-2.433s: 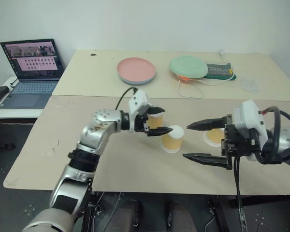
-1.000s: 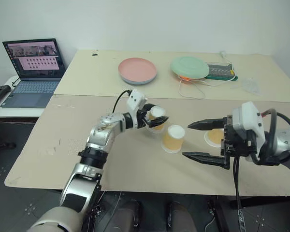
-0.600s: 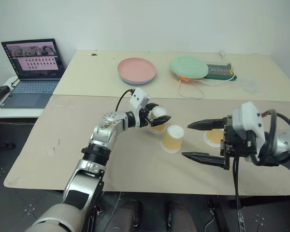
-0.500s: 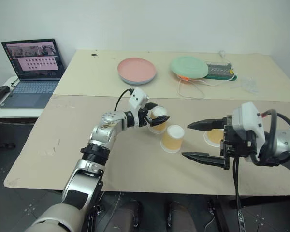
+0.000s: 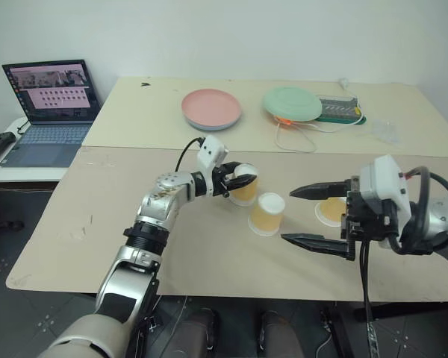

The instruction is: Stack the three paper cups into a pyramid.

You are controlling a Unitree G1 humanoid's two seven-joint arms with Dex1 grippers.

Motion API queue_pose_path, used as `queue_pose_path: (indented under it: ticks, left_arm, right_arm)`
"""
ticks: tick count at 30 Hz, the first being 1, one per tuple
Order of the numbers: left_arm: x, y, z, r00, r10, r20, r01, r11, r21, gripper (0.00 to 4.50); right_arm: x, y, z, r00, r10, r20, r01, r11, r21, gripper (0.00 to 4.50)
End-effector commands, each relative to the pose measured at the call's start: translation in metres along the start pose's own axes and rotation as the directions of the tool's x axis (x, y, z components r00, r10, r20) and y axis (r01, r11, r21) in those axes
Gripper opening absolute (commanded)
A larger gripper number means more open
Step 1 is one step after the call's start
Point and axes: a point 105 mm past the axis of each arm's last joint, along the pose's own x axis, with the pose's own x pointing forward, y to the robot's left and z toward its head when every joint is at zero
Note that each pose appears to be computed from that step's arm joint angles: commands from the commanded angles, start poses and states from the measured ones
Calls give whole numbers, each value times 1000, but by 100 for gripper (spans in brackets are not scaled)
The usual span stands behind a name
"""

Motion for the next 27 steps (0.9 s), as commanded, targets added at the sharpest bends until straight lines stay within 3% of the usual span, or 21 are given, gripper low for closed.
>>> queue_pose_path:
  ticks: [1, 8, 14, 21, 27]
  left_arm:
    - [-10, 7, 20, 998, 28, 47, -30, 999, 40, 231]
    - [-65, 25, 28, 997, 75, 0, -74, 991, 112, 231]
    - [-99, -1, 2, 987, -57, -147, 73, 991, 109, 231]
    - [-91, -19, -12, 977, -118, -178, 135, 987, 86, 231]
    - [-64, -38, -3, 976, -183, -119, 194, 977, 85, 231]
  right_arm:
    - [-5, -3, 10, 999, -24, 21, 26, 998, -56, 450]
    - [-3, -4, 8, 999, -30, 17, 31, 998, -56, 450]
    - [-1, -5, 7, 999, -27, 21, 28, 998, -58, 450]
    - [2, -7, 7, 999, -17, 33, 19, 998, -65, 450]
    - [0, -8, 7, 999, -31, 24, 33, 997, -70, 450]
